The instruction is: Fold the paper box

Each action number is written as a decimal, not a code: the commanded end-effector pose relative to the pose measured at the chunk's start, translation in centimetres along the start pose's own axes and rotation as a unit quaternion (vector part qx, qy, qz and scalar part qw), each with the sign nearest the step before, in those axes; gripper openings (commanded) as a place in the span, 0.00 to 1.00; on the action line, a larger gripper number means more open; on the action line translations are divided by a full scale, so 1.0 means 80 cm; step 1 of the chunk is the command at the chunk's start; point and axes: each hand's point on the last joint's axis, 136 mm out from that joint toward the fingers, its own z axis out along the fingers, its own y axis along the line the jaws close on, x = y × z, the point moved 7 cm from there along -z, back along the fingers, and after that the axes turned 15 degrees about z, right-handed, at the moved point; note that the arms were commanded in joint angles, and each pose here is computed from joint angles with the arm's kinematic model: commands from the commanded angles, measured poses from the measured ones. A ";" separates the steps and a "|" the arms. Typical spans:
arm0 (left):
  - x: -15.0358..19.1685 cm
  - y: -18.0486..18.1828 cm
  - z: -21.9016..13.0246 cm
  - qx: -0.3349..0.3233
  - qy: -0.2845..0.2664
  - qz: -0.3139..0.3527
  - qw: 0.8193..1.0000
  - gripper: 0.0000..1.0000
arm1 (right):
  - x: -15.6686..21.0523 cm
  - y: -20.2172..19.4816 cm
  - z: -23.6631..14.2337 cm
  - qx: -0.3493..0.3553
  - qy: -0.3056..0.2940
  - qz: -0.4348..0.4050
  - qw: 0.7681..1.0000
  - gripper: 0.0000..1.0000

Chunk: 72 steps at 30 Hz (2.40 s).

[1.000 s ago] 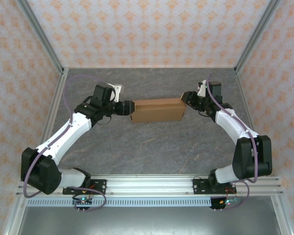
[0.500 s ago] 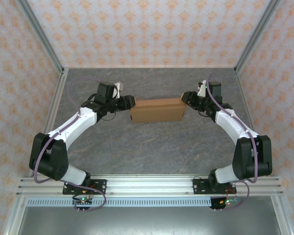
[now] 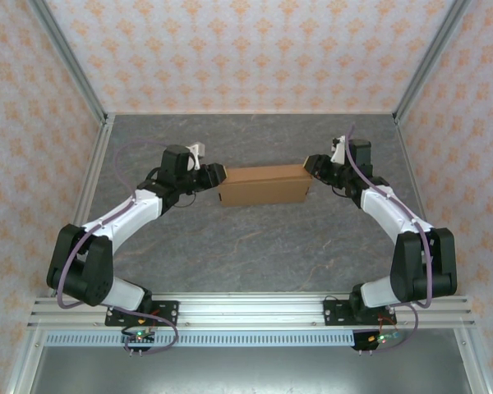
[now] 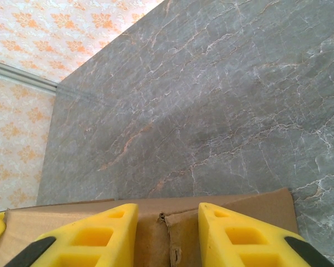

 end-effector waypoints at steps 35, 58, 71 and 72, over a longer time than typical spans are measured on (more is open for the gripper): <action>0.046 0.035 0.017 -0.003 0.053 -0.072 0.996 0.55 | 0.009 -0.032 0.011 0.057 0.020 0.000 0.998 0.30; 0.052 0.044 0.008 -0.051 0.053 -0.053 0.996 0.37 | -0.011 0.026 -0.033 0.032 0.012 -0.027 0.999 0.57; 0.049 0.037 0.004 -0.055 0.048 -0.045 0.996 0.37 | 0.019 -0.020 -0.012 0.014 0.060 0.022 0.998 0.42; 0.050 0.037 0.004 -0.056 0.049 -0.045 0.996 0.37 | 0.022 -0.024 -0.010 0.015 0.061 0.025 0.998 0.40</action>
